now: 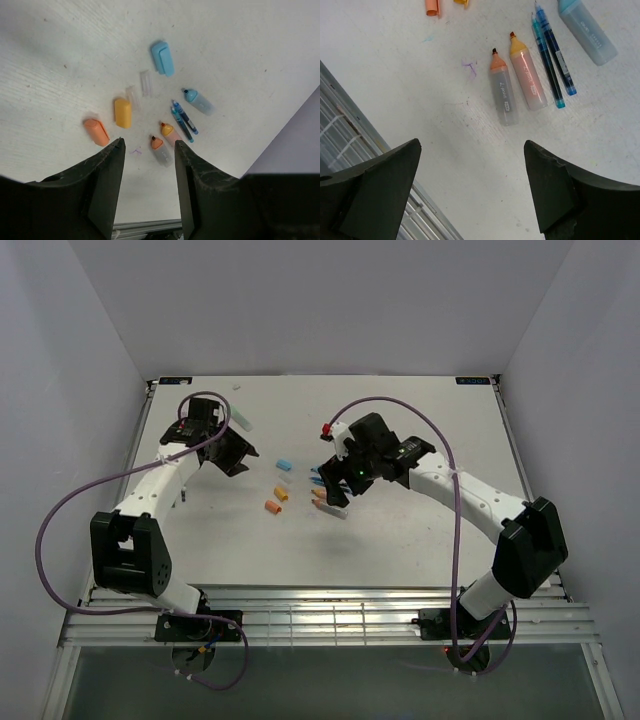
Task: Open the pen caps
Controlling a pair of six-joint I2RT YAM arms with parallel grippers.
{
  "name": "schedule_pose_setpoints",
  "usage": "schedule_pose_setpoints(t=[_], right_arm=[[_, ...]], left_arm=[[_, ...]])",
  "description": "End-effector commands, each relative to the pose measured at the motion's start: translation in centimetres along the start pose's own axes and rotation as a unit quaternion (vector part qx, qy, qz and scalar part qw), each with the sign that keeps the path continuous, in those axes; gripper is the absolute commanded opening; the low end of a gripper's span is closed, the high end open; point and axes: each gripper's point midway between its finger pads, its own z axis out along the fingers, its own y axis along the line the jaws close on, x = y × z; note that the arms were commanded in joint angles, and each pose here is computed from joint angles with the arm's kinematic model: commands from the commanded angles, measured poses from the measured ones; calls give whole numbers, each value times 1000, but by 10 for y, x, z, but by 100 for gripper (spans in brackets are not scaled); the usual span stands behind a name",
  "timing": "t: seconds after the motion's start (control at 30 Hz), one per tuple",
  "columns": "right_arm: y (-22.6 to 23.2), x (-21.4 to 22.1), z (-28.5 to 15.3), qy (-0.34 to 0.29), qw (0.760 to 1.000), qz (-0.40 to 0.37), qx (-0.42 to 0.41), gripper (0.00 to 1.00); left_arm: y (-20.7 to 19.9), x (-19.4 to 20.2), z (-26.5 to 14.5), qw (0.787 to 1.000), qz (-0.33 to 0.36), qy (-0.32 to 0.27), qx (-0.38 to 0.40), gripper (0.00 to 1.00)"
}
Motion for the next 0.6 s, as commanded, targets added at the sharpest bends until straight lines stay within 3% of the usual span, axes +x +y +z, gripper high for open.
schedule_pose_setpoints(t=[0.0,0.2,0.4,0.5,0.57], right_arm=[[7,1,-4,-11,996,85,-17,90],[10,-23,-28,-62,989,131,-4,90],[-6,-24,-55,-99,985,132,55,90],[-11,-4,-48,-79,982,157,64,91],[-8,5,-38,-53,984,160,52,99]], left_arm=[[-14,-37,-24,997,35,-64,13,54],[-24,-89,-35,981,126,-147,-18,54],[-28,-125,-31,971,159,-174,-42,55],[-32,-147,-32,966,160,-196,-56,59],[-28,-157,-19,965,158,-194,-74,59]])
